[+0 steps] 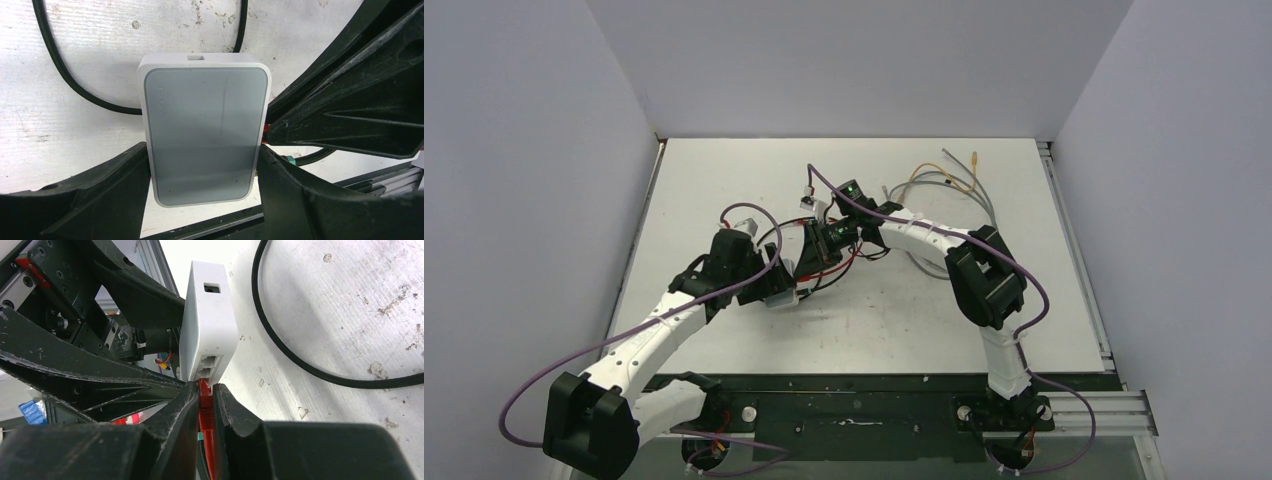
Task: Pull the plug from the switch port
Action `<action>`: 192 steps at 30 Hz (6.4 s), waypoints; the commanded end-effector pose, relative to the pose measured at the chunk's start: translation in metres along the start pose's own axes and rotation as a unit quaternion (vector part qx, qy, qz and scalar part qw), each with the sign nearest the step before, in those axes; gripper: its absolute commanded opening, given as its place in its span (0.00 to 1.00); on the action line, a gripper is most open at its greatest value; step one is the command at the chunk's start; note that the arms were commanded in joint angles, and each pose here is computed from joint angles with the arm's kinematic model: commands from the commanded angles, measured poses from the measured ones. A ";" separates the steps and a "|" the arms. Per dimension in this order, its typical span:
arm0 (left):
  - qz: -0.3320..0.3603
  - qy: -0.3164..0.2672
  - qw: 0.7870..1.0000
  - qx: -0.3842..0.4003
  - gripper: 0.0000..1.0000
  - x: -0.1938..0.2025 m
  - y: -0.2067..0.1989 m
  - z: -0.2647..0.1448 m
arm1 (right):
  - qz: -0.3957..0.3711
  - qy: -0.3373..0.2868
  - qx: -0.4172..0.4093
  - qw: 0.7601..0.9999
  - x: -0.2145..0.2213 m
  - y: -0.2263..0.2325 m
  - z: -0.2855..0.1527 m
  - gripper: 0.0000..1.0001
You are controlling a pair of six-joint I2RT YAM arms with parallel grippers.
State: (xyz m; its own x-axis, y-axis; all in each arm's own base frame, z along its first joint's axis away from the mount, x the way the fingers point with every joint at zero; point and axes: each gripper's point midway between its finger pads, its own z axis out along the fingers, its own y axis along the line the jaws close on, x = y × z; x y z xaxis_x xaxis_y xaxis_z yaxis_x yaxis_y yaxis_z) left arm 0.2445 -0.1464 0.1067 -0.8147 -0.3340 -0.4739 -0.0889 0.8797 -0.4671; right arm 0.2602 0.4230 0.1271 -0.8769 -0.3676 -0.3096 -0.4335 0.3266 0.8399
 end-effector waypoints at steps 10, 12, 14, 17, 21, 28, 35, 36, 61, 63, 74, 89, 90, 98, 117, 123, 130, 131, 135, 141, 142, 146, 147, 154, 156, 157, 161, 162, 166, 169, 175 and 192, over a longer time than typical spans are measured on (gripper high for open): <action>-0.011 -0.049 0.999 0.010 0.00 -0.024 -0.006 -0.010 | -0.036 -0.011 0.025 0.999 -0.004 0.005 -0.012 0.05; -0.012 -0.051 0.999 0.005 0.00 -0.025 -0.004 -0.010 | -0.039 -0.013 0.025 0.999 -0.006 0.006 -0.014 0.05; -0.013 -0.052 0.999 0.000 0.00 -0.025 -0.001 -0.010 | -0.041 -0.015 0.025 0.999 -0.007 0.007 -0.017 0.05; -0.013 -0.051 0.999 -0.006 0.00 -0.024 0.002 -0.010 | -0.043 -0.017 0.026 0.999 -0.007 0.008 -0.020 0.05; -0.014 -0.050 0.998 -0.017 0.00 -0.025 0.007 -0.010 | -0.045 -0.019 0.029 0.998 -0.008 0.008 -0.025 0.05; -0.014 -0.051 0.998 -0.036 0.00 -0.026 0.016 -0.010 | -0.049 -0.022 0.030 0.998 -0.009 0.010 -0.034 0.05; -0.020 -0.050 0.997 -0.056 0.00 -0.025 0.026 -0.010 | -0.052 -0.024 0.033 0.998 -0.009 0.010 -0.042 0.05; -0.020 -0.051 0.997 -0.056 0.00 -0.025 0.025 -0.010 | -0.050 -0.025 0.034 0.998 -0.009 0.009 -0.043 0.05; -0.009 0.021 0.999 -0.033 0.00 -0.002 0.021 0.010 | -0.120 -0.161 -0.046 0.979 -0.083 0.098 -0.114 0.05; -0.010 0.027 0.999 -0.037 0.00 0.000 0.022 0.013 | -0.130 -0.177 -0.063 0.974 -0.090 0.111 -0.124 0.05; -0.014 0.060 0.997 -0.051 0.00 0.013 0.030 0.022 | -0.201 -0.288 -0.078 0.933 -0.125 0.165 -0.195 0.05; -0.011 0.073 0.995 -0.063 0.00 0.025 0.040 0.022 | -0.229 -0.373 0.071 0.896 -0.155 0.141 -0.268 0.05; -0.011 0.074 0.995 -0.063 0.00 0.025 0.040 0.022 | -0.229 -0.378 0.082 0.893 -0.158 0.138 -0.273 0.05; -0.007 0.074 0.995 -0.066 0.00 0.026 0.042 0.019 | -0.244 -0.388 0.132 0.879 -0.170 0.127 -0.294 0.05; -0.024 -0.052 0.997 0.046 0.00 -0.013 0.001 -0.018 | -0.224 -0.310 0.164 0.909 -0.155 0.063 -0.247 0.05; -0.035 -0.053 0.997 0.053 0.00 -0.014 -0.001 -0.017 | -0.215 -0.293 0.146 0.920 -0.146 0.054 -0.226 0.05; -0.045 -0.027 0.998 0.026 0.00 0.000 0.014 -0.006 | -0.232 -0.317 0.150 0.907 -0.159 0.068 -0.236 0.05; -0.047 -0.022 0.998 0.022 0.00 0.003 0.016 -0.005 | -0.235 -0.321 0.151 0.905 -0.162 0.070 -0.238 0.05; -0.055 -0.007 0.998 0.017 0.00 0.013 0.022 0.001 | -0.243 -0.334 0.151 0.898 -0.173 0.076 -0.243 0.05; -0.062 -0.005 0.998 0.020 0.00 0.018 0.024 0.003 | -0.249 -0.352 0.166 0.887 -0.191 0.066 -0.246 0.05; -0.063 -0.005 0.998 0.021 0.00 0.018 0.024 0.003 | -0.248 -0.358 0.174 0.883 -0.195 0.062 -0.249 0.05; -0.063 -0.002 0.998 0.019 0.00 0.020 0.025 0.004 | -0.243 -0.374 0.196 0.873 -0.209 0.041 -0.255 0.05; -0.064 -0.001 0.998 0.019 0.00 0.020 0.025 0.004 | -0.240 -0.376 0.202 0.872 -0.212 0.034 -0.256 0.05; -0.066 -0.001 0.998 0.021 0.00 0.022 0.025 0.004 | -0.197 -0.366 0.225 0.881 -0.219 -0.040 -0.245 0.05; -0.066 0.000 0.998 0.021 0.00 0.022 0.025 0.005 | -0.181 -0.355 0.232 0.887 -0.213 -0.063 -0.236 0.05; -0.067 0.001 0.998 0.021 0.00 0.023 0.025 0.004 | -0.175 -0.352 0.235 0.889 -0.209 -0.072 -0.233 0.05; -0.068 0.001 0.997 0.022 0.00 0.023 0.025 0.004 | -0.156 -0.336 0.253 0.894 -0.193 -0.103 -0.221 0.05; -0.068 0.001 0.997 0.021 0.00 0.023 0.025 0.004 | -0.152 -0.332 0.255 0.895 -0.188 -0.109 -0.218 0.05; -0.069 0.002 0.997 0.021 0.00 0.023 0.025 0.005 | -0.138 -0.318 0.260 0.901 -0.172 -0.127 -0.208 0.05; -0.069 0.004 0.997 0.022 0.00 0.023 0.025 0.006 | -0.126 -0.310 0.260 0.906 -0.163 -0.141 -0.200 0.05; -0.069 0.004 0.997 0.023 0.00 0.022 0.023 0.006 | -0.103 -0.293 0.251 0.917 -0.148 -0.161 -0.180 0.05; -0.067 -0.004 0.997 0.030 0.00 0.017 0.019 0.004 | -0.094 -0.270 0.245 0.926 -0.141 -0.165 -0.169 0.30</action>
State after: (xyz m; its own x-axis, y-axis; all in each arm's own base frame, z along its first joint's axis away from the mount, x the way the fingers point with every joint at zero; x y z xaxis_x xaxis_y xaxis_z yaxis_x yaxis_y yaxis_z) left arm 0.2127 -0.1298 0.0654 -0.8298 -0.4328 -0.3523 -0.2121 0.8286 -0.5182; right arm 0.4837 0.2652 0.0699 -0.7612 -0.0135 -0.6484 -0.4440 0.7396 0.5058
